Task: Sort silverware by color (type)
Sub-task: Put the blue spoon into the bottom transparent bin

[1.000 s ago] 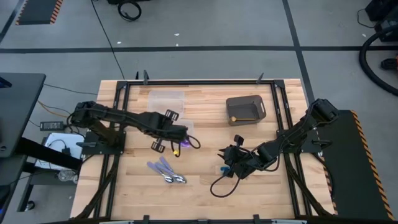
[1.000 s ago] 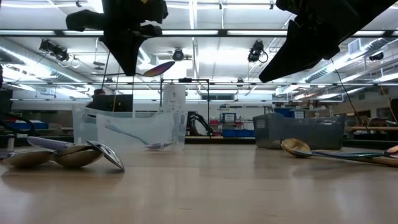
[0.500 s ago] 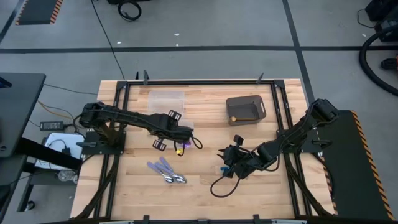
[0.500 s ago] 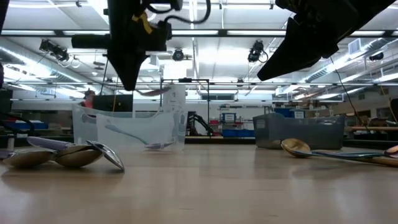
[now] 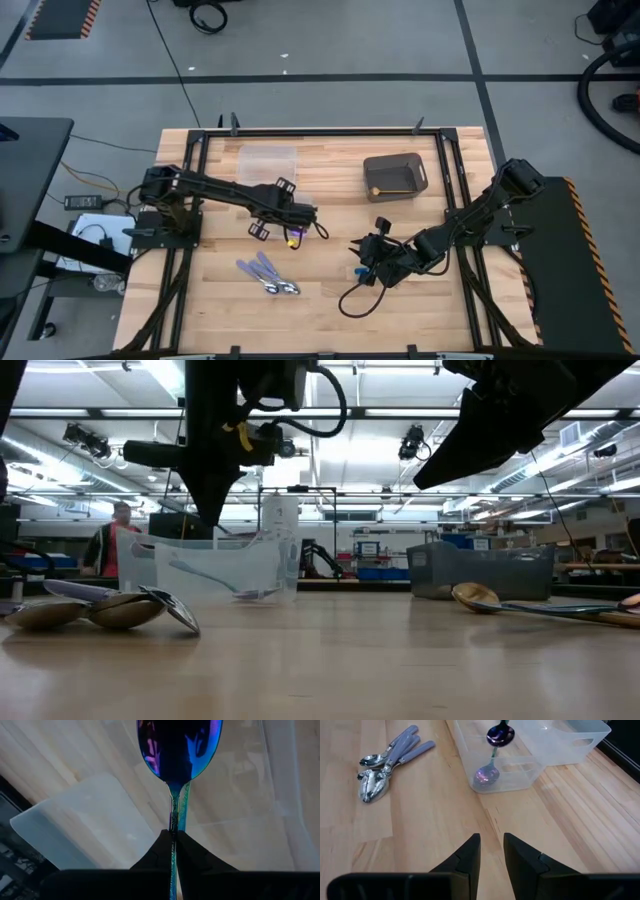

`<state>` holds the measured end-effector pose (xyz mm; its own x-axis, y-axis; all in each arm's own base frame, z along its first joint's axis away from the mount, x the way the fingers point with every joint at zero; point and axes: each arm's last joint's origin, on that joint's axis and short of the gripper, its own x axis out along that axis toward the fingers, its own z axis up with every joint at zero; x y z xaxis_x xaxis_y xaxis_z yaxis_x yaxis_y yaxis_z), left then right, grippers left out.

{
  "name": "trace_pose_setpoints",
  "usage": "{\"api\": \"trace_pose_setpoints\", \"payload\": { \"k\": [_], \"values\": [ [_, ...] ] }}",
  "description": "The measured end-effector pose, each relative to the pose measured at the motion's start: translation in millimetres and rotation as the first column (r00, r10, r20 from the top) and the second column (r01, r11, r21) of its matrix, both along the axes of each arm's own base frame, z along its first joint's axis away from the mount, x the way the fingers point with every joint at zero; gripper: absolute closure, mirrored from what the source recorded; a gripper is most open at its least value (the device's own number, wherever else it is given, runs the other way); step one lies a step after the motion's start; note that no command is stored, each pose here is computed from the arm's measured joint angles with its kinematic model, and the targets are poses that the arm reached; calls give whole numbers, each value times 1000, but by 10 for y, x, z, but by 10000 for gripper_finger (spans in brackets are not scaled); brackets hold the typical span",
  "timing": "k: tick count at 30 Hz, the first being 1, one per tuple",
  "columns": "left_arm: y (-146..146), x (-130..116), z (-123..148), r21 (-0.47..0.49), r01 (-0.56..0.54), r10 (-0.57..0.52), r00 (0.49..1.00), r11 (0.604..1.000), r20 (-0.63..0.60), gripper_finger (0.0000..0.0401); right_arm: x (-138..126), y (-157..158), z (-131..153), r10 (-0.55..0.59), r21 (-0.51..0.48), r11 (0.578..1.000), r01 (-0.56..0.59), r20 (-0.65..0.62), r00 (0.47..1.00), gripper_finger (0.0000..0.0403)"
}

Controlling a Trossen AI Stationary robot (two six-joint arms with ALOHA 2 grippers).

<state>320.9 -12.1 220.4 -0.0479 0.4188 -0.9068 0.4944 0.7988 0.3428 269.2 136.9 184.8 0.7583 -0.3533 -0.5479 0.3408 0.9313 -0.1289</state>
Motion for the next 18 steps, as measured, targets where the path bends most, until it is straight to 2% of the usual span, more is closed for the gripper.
{"api": "trace_pose_setpoints", "payload": {
  "k": [18],
  "values": [
    [-10,152,-369,5,50,-49,993,999,-103,387,10,7,9,8,7,1000,-8,10,1000,308]
  ]
}}
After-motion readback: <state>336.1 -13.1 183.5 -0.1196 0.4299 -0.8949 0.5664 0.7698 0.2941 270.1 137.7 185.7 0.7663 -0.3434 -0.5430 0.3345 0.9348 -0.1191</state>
